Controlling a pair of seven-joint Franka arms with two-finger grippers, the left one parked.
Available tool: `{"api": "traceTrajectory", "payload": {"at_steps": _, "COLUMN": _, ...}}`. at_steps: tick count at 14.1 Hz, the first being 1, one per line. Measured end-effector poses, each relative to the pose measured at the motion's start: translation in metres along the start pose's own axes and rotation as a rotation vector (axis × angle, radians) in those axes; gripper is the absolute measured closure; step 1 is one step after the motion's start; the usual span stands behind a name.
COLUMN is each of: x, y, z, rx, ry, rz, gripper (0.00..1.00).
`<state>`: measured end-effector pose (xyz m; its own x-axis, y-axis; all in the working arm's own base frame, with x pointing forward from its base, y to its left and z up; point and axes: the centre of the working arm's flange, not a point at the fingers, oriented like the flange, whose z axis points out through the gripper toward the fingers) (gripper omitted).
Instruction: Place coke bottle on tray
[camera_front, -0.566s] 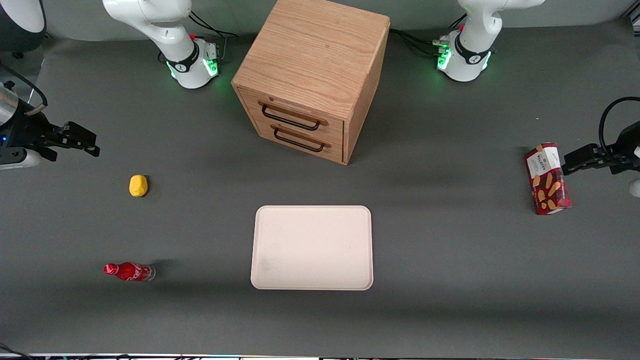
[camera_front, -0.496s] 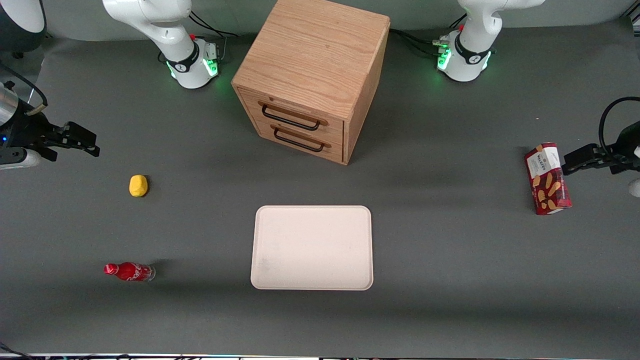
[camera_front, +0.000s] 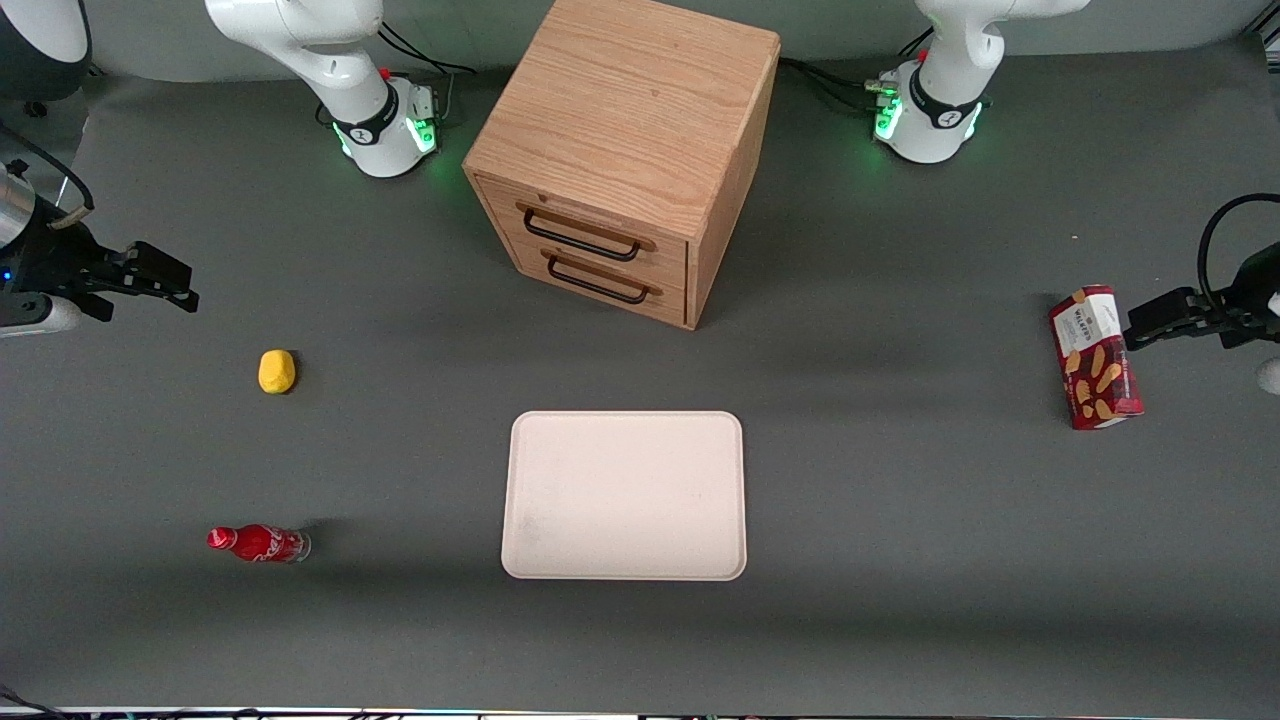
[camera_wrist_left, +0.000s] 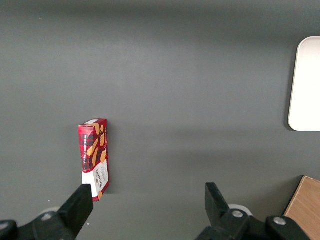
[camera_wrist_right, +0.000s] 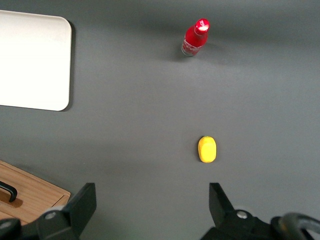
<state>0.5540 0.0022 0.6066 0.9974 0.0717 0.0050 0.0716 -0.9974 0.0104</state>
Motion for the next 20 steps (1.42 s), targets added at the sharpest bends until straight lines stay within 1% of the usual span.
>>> {"api": "traceTrajectory", "payload": {"at_steps": 8, "x": 0.000, "y": 0.007, "z": 0.000, "rx": 0.000, "ry": -0.001, "rz": 0.013, "gripper": 0.00}}
{"api": "traceTrajectory", "payload": {"at_steps": 11, "x": 0.004, "y": 0.015, "z": 0.000, "rx": 0.000, "ry": 0.007, "rz": 0.026, "gripper": 0.00}}
{"api": "traceTrajectory", "payload": {"at_steps": 15, "x": 0.026, "y": 0.031, "z": -0.001, "rx": -0.002, "ry": 0.024, "rz": 0.052, "gripper": 0.00}}
{"api": "traceTrajectory", "payload": {"at_steps": 17, "x": 0.042, "y": 0.042, "z": 0.002, "rx": -0.003, "ry": 0.017, "rz": 0.061, "gripper": 0.00}}
{"api": "traceTrajectory", "payload": {"at_steps": 20, "x": 0.069, "y": 0.062, "z": 0.012, "rx": -0.001, "ry": -0.007, "rz": 0.046, "gripper": 0.00}}
